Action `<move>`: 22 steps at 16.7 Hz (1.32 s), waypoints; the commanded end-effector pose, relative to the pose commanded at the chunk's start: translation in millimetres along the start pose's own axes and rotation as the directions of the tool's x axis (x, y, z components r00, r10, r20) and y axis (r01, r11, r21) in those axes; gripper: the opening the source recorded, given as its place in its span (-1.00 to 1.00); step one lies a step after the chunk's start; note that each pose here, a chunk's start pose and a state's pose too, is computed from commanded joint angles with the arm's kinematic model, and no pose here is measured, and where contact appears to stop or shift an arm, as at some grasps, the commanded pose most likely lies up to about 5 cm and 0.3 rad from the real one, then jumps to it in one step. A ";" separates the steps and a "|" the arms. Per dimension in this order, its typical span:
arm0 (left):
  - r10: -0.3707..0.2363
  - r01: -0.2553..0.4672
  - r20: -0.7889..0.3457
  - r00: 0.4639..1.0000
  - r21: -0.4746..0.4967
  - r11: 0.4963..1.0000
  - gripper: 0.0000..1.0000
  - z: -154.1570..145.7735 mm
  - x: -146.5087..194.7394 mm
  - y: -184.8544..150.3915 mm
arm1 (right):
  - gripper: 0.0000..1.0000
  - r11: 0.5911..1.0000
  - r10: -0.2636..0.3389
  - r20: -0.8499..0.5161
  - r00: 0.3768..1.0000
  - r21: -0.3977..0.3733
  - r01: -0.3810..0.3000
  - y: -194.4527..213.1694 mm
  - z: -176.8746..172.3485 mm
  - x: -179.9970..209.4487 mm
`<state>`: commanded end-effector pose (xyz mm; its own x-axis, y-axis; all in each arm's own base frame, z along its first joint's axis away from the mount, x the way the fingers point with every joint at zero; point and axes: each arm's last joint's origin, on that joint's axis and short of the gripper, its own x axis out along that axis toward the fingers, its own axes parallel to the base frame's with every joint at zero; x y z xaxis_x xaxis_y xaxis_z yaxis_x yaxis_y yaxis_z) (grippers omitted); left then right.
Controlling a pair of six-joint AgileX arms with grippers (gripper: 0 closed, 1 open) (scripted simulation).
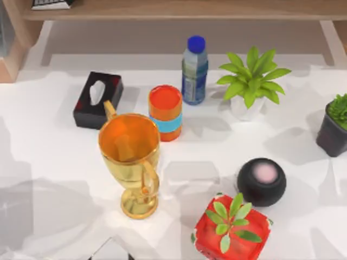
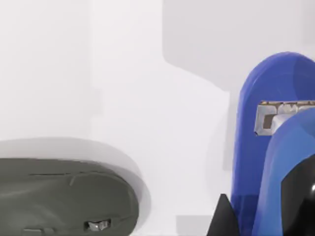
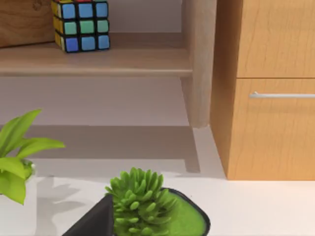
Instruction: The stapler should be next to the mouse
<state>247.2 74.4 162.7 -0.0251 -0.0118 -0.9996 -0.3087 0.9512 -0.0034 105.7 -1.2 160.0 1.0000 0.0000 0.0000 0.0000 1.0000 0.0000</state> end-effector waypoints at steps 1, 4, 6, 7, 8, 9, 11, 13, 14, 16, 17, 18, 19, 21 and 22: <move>-0.001 0.001 -0.004 1.000 0.041 0.999 -1.00 14.6 -1.3 3.3 | 1.00 1.000 0.000 0.000 1.000 0.000 0.000 0.0 0.0 0.0; -0.005 0.005 -0.003 1.000 0.166 0.986 -1.00 56.9 -2.9 14.7 | 1.00 1.000 0.000 0.000 1.000 0.000 0.000 0.0 0.0 0.0; -0.007 0.004 0.010 1.000 0.239 0.971 -1.00 80.9 -3.4 22.6 | 1.00 1.000 0.000 0.000 1.000 0.000 0.000 0.0 0.0 0.0; -0.007 0.002 0.016 1.000 0.269 0.963 -1.00 90.5 -3.4 26.1 | 1.00 1.000 0.000 0.000 1.000 0.000 0.000 0.0 0.0 0.0; -0.007 0.001 0.021 1.000 0.293 0.956 -1.00 98.1 -3.1 29.1 | 1.00 1.000 0.000 0.000 1.000 0.000 0.000 0.0 0.0 0.0; -0.008 0.000 0.024 1.000 0.310 0.951 -1.00 103.3 -2.5 31.4 | 1.00 1.000 0.000 0.000 1.000 0.000 0.000 0.0 0.0 0.0; -0.008 -0.001 0.026 1.000 0.322 0.947 -1.00 106.9 -2.0 33.0 | 1.00 1.000 0.000 0.000 1.000 0.000 0.000 0.0 0.0 0.0; -0.008 -0.001 0.026 1.000 0.322 0.947 -1.00 106.9 -2.0 33.0 | 1.00 1.000 0.000 0.000 1.000 0.000 0.000 0.0 0.0 0.0; -0.006 -0.004 0.030 1.000 0.327 0.945 -1.00 106.4 -2.8 31.0 | 1.00 1.000 0.000 0.000 1.000 0.000 0.000 0.0 0.0 0.0; -0.004 -0.006 0.029 1.000 0.325 0.946 -1.00 107.0 -2.0 31.2 | 1.00 1.000 0.000 0.000 1.000 0.000 0.000 0.0 0.0 0.0; 0.000 -0.009 0.028 1.000 0.322 0.947 -1.00 108.1 -0.4 31.4 | 1.00 1.000 0.000 0.000 1.000 0.000 0.000 0.0 0.0 0.0; 0.005 -0.013 0.027 1.000 0.318 0.948 -1.00 109.4 1.4 31.7 | 1.00 1.000 0.000 0.000 1.000 0.000 0.000 0.0 0.0 0.0; 0.011 -0.018 0.026 1.000 0.313 0.950 -1.00 110.8 3.4 32.1 | 1.00 1.000 0.000 0.000 1.000 0.000 0.000 0.0 0.0 0.0; 0.024 -0.029 0.020 1.000 0.305 0.952 -1.00 113.3 7.2 32.4 | 1.00 1.000 0.000 0.000 1.000 0.000 0.000 0.0 0.0 0.0; 0.030 -0.033 0.015 0.999 0.303 0.952 -1.00 114.0 9.0 32.3 | 1.00 1.000 0.000 0.000 1.000 0.000 0.000 0.0 0.0 0.0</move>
<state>345.4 140.3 150.4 -0.0202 0.0217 -0.9996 -0.0049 0.9997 0.0218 105.7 -1.2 160.0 1.0000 0.0000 0.0000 0.0000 1.0000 0.0000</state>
